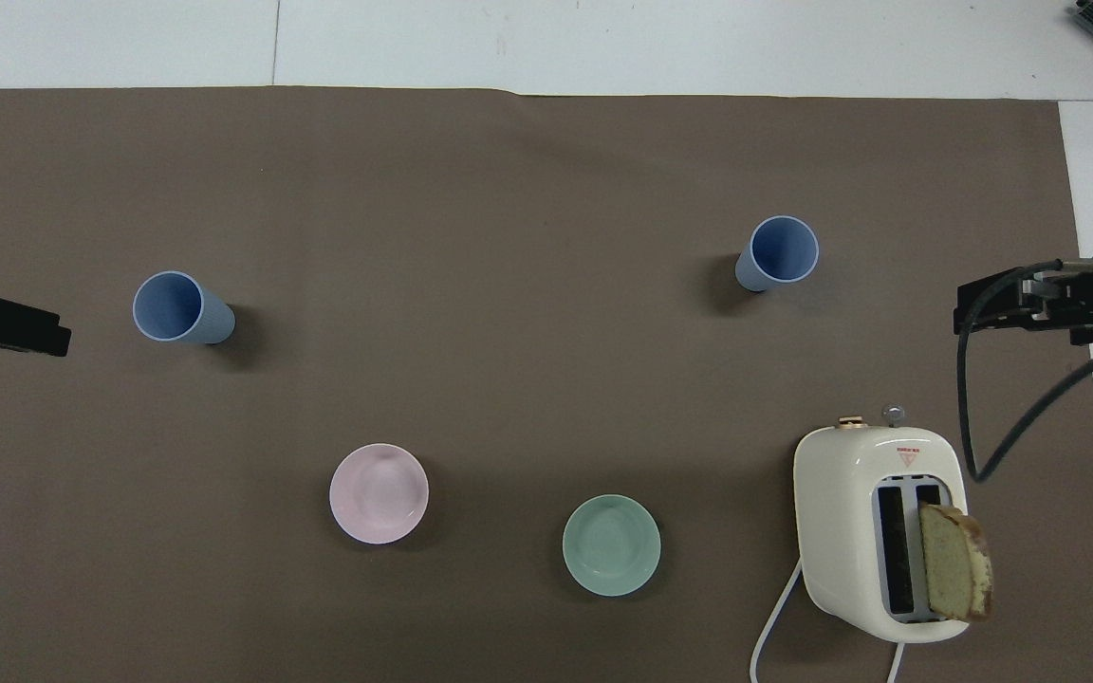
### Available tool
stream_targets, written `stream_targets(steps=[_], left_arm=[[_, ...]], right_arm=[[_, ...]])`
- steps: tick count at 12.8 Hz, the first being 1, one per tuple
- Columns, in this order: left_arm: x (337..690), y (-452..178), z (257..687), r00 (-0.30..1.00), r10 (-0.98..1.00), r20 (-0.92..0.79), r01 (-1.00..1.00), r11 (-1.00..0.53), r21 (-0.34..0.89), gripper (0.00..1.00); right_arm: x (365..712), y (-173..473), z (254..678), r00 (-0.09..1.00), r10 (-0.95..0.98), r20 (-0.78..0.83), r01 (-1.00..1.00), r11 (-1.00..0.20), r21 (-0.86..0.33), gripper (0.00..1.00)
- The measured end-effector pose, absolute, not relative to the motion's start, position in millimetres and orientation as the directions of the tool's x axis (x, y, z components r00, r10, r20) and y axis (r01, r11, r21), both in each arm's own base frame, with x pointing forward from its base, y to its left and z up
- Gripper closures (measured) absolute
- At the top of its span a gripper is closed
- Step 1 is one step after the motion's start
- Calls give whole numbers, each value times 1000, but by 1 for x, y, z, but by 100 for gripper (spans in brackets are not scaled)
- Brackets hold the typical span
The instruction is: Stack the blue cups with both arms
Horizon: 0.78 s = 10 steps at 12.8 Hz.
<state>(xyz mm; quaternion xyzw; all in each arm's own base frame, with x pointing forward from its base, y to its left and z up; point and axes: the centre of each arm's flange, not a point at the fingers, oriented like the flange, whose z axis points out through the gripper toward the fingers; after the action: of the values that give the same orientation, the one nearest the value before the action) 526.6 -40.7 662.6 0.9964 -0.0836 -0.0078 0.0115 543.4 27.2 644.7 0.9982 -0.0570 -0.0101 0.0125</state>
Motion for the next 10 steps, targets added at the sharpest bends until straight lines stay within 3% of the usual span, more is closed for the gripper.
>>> stream_targets(steps=[10], left_arm=[[528,-47,664,984,-177,0,-177,-984,23,0]], right_arm=[[543,26,645,993,-117,-19,-117,-993,26,0]])
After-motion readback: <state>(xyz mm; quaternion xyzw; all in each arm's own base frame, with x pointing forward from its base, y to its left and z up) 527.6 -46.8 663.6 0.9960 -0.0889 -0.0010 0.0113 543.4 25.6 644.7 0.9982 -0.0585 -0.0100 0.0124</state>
